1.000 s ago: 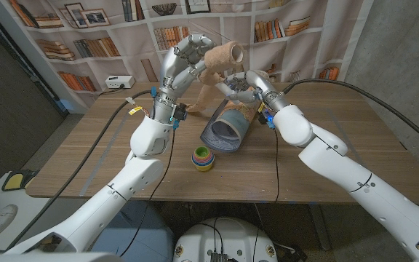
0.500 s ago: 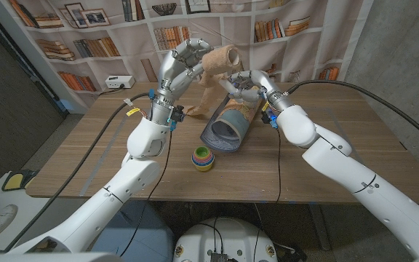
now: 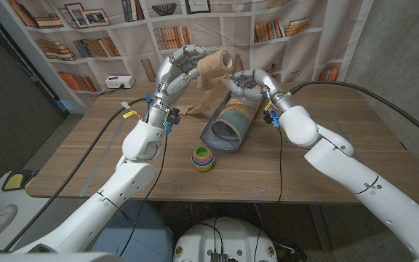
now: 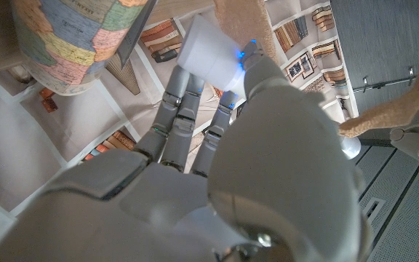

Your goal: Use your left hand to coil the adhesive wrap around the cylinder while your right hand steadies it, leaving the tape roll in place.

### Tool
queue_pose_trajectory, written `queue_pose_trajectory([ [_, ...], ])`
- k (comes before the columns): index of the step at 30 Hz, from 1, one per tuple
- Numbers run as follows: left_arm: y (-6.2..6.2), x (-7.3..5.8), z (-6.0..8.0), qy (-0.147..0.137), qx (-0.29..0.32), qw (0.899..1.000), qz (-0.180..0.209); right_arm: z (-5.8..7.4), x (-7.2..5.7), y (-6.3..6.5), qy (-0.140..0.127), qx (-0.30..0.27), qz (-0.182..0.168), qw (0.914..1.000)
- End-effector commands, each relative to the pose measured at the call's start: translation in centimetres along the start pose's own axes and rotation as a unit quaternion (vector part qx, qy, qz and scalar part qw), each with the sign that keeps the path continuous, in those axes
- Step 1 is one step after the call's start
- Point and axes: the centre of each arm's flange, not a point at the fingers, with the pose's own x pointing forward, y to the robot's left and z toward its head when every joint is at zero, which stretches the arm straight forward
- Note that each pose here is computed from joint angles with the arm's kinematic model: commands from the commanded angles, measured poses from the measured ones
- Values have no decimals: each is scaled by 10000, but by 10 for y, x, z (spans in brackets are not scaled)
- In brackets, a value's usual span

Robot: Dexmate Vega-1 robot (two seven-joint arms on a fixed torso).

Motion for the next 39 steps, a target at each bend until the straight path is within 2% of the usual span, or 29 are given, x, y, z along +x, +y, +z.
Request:
queue_pose_trajectory([
  [1,17,-14,-3,377,-91,9991,177,-7,-1,-3,100,35,-92,9999],
  [13,41,-27,-3,605,-92,9965,563,-8,-3,0,144,115,-192,9996],
  [18,46,-29,-2,633,-145,9955,691,-8,-4,1,162,139,-217,9995],
  [29,63,-37,-2,834,-497,9877,1226,-10,-6,2,256,135,-255,9993],
  [35,72,-38,-3,988,-732,9804,1541,-13,-10,4,199,260,-319,9990],
  [39,75,-39,-5,904,-667,9798,1655,-15,-11,7,240,284,-311,9988],
])
